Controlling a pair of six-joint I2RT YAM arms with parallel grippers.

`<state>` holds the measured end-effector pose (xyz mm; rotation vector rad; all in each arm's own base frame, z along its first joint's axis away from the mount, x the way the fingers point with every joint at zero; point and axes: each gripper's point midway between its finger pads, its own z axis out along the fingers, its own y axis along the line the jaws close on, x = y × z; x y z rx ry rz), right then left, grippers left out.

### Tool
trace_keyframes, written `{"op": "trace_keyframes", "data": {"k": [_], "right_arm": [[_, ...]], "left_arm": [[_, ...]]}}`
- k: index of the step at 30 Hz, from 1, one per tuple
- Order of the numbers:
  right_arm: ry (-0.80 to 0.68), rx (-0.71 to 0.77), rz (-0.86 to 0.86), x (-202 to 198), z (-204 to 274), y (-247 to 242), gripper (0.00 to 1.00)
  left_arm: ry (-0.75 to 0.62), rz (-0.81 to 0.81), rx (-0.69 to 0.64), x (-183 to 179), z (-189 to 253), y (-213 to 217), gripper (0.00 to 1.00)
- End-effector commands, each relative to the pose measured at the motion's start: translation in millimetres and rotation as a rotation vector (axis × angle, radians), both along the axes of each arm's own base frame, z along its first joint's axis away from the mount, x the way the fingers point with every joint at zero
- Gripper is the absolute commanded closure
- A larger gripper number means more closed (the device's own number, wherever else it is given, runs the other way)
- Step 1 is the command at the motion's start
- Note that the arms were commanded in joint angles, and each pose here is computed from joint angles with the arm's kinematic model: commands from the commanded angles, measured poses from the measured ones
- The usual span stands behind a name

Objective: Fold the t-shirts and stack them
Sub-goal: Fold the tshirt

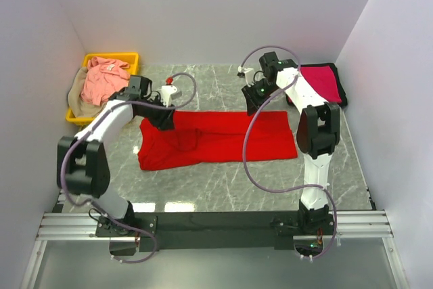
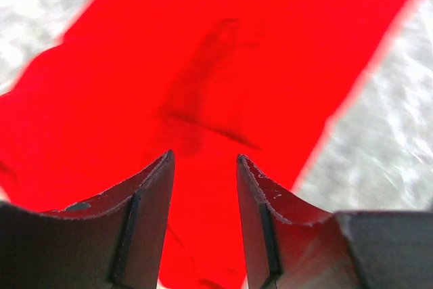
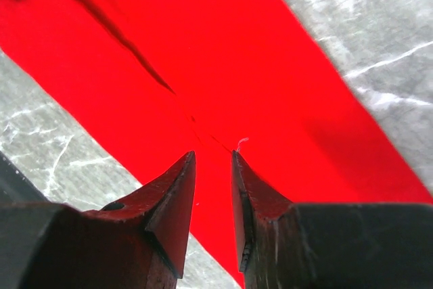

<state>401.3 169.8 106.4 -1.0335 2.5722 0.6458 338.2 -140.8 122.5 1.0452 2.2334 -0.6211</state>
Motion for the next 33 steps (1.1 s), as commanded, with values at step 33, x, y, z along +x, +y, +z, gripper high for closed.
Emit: {"op": "trace_keyframes", "data": {"k": [33], "right_arm": [[-0.020, -0.087, -0.003, 0, -8, -17, 0.67]], "left_arm": [[0.249, -0.065, -0.044, 19, -61, -4, 0.87]]}}
